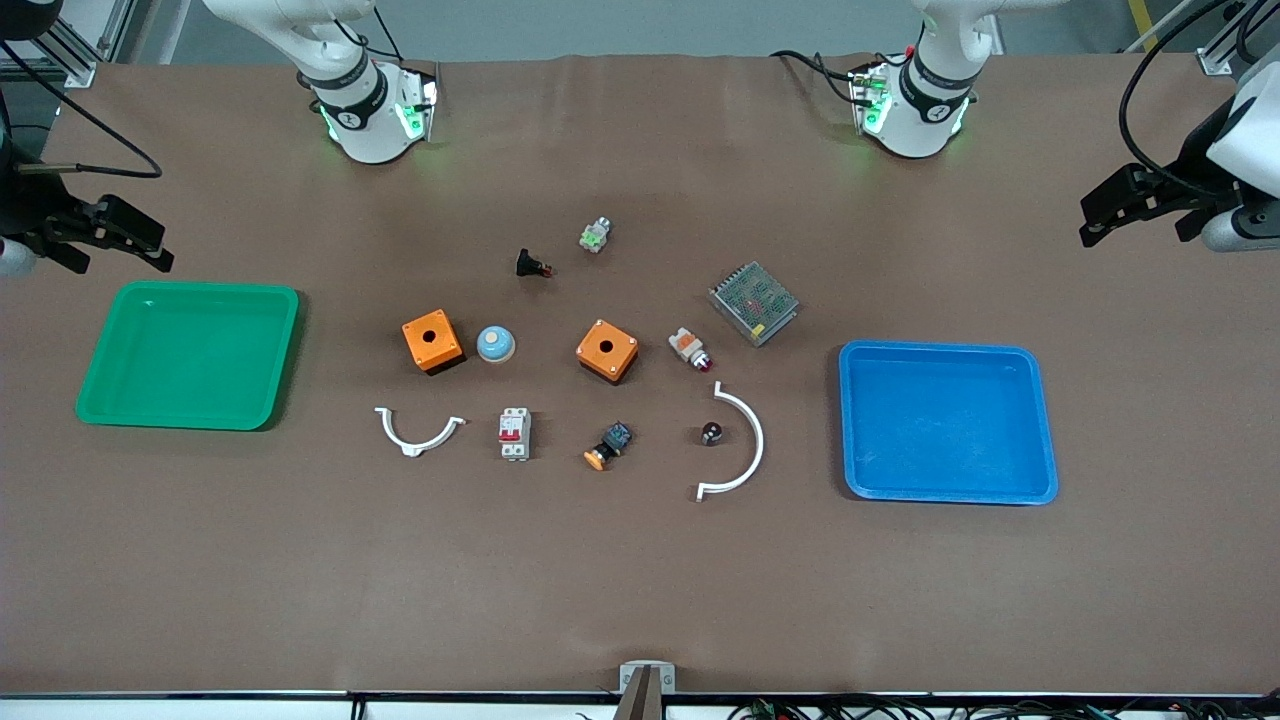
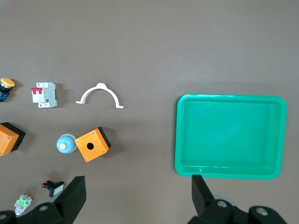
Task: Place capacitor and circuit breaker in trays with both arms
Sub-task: 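Reach the left gripper toward the black capacitor while the right gripper reaches the breaker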
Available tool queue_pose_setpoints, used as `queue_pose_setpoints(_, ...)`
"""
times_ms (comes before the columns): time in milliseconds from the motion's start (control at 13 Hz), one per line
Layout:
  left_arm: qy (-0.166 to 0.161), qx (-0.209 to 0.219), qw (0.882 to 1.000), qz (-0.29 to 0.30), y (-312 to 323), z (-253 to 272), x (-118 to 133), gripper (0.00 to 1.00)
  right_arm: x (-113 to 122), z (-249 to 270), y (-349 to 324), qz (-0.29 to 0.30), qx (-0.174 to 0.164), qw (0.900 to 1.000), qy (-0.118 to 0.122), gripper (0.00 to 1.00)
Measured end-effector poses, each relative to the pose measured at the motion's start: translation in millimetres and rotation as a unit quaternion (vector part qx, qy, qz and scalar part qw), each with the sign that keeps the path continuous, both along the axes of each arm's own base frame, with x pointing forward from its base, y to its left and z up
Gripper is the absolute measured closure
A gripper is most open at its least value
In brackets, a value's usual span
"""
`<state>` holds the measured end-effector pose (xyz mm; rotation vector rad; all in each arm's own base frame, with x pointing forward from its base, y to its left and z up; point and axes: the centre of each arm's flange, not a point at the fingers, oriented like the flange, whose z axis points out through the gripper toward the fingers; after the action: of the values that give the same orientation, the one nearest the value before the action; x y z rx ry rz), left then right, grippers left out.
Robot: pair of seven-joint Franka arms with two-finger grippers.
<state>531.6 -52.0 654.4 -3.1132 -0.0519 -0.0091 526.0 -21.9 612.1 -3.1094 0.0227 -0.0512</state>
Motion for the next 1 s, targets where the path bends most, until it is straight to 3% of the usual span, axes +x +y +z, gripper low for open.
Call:
queue_pose_setpoints(308, 0.011, 0.000, 1.000, -0.013, -13, -12, 5, 0.00, 0, 0, -2, -0.002, 0.000, 1.000, 0.000, 0.00)
queue_pose_setpoints(615, 0.053, -0.027, 0.996, -0.070, -90, -88, 57, 0.00, 4, -8, 0, 0.001, 0.000, 1.000, -0.002, 0.00)
queue_pose_setpoints(769, 0.052, -0.039, 0.996, -0.062, -149, -152, 84, 0.00, 24, -47, 14, 0.012, -0.002, 1.000, 0.004, 0.00)
queue_pose_setpoints(1000, 0.033, -0.058, 0.997, -0.027, -222, -225, 102, 0.00, 64, -133, 54, 0.044, -0.006, 0.999, 0.029, 0.00)
